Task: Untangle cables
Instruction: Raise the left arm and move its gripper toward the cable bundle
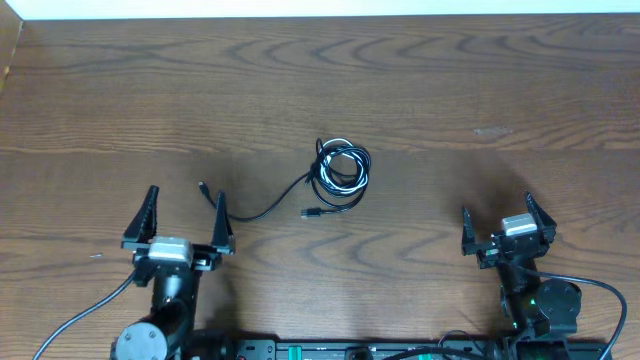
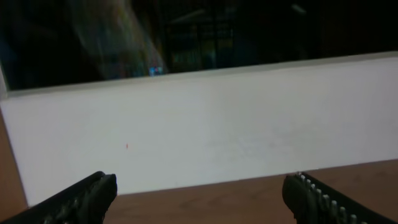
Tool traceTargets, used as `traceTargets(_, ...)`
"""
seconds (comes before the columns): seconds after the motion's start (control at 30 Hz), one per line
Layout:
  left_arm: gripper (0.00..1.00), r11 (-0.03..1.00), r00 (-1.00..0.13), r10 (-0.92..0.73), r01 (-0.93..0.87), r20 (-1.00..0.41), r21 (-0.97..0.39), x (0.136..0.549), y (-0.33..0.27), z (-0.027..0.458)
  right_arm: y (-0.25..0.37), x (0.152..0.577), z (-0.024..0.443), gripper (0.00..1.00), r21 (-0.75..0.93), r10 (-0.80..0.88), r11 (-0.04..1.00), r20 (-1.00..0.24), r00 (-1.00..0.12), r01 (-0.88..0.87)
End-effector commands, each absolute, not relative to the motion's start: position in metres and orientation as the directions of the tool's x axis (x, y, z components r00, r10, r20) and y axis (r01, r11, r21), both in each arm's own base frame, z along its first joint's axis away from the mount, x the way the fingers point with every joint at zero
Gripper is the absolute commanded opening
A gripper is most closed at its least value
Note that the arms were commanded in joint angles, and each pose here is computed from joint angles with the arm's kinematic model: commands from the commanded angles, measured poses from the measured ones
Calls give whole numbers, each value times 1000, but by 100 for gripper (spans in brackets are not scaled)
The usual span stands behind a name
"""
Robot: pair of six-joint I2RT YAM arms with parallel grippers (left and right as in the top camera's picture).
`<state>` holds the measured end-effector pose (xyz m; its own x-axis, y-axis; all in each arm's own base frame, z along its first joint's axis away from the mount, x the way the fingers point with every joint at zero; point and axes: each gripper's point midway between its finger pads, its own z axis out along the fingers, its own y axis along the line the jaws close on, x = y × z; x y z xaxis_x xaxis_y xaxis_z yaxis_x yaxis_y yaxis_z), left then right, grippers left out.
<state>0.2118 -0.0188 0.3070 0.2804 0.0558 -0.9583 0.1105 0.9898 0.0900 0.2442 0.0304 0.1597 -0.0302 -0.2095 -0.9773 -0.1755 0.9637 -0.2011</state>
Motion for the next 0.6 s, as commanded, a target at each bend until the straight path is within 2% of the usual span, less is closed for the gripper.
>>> traceTargets(0.0,91,984,301,46,148,-952,95,200,-26,340,32,244,158,99,-203,-212,962,-977,-33,-182)
traceTargets(0.27,91,962,120,31,266,-992,62,212,-43,370,32,244,158,99,-203,-212,962,-977,-33,-183)
traceTargets(0.4,91,930,-18,18,367,-1000,10,227,-57,375,32,244,158,99,-203,-212,962,-977,-33,-182)
traceTargets(0.57,91,879,-264,-4,458,-964,-129,258,-72,358,32,244,158,99,-203,-212,962,-977,-33,-182)
